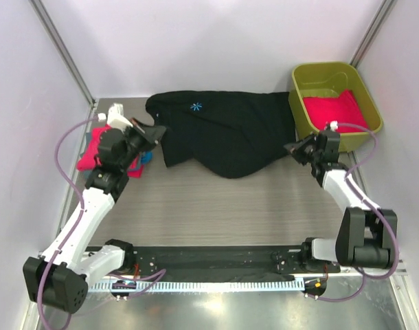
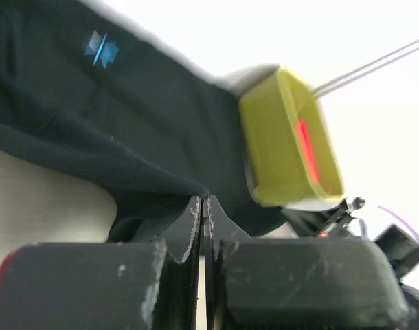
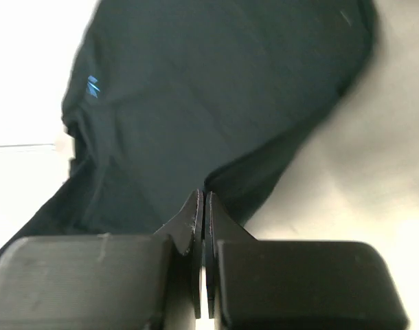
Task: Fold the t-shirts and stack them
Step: Flatten the tshirt out
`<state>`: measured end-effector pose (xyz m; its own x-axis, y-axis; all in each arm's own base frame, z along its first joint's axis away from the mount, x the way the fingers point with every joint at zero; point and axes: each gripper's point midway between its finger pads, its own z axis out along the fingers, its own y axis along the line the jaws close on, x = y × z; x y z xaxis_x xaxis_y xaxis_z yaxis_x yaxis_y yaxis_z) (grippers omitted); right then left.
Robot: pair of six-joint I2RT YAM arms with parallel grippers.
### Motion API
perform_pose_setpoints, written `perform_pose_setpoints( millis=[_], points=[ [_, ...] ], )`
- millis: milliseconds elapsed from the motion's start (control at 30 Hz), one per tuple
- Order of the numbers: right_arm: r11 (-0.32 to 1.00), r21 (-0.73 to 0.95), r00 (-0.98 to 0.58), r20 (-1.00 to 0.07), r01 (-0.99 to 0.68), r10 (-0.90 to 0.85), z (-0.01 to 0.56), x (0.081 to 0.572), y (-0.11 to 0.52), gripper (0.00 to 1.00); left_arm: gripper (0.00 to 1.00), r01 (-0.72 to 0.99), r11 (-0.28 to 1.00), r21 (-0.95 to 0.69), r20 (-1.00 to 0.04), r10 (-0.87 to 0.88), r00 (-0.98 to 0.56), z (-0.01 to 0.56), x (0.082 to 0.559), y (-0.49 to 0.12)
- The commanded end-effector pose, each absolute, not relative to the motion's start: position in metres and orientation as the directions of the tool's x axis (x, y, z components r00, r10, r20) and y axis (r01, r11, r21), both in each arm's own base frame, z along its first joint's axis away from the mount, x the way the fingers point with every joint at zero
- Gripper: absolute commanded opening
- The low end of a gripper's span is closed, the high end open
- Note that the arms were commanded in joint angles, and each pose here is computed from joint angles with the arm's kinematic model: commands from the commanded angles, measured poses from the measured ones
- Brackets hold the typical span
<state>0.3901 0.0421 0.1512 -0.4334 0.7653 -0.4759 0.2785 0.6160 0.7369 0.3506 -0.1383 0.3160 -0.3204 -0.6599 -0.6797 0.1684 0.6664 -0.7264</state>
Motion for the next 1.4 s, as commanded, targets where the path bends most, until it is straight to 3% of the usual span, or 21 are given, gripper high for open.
perform_pose_setpoints(
  millis=[0,367,700,1067,1367],
  points=[
    [0.643,0.733,-0.367,-0.548,0.222,0.752,0.161,0.373,0.037,0.01,0.0,0.089,0.661,-0.745,-0.638,-0.667,-0.385,0.267,0.34,-0.139],
    [0.722,0.471,-0.226,-0.736,0.507,0.638,0.137,0.259,-0.031,0.01,0.0,0.062,0.662,-0.747,-0.635,-0.682,-0.364,0.24,0.239,-0.107],
    [0.676,0.487,-0.281,-0.655,0.552,0.702,0.11,0.245,-0.021,0.01,0.0,-0.046,0.686,-0.726,-0.651,-0.707,-0.275,0.225,0.192,-0.068],
    [0.731,0.431,-0.37,-0.658,0.53,0.656,0.11,0.27,-0.02,0.01,0.0,-0.104,0.693,-0.713,-0.637,-0.703,-0.316,0.204,0.224,-0.076],
    [0.71,0.452,-0.312,-0.676,0.541,0.668,0.134,0.313,-0.029,0.01,0.01,-0.131,0.725,-0.676,-0.679,-0.682,-0.272,0.222,0.269,-0.075]
  ],
)
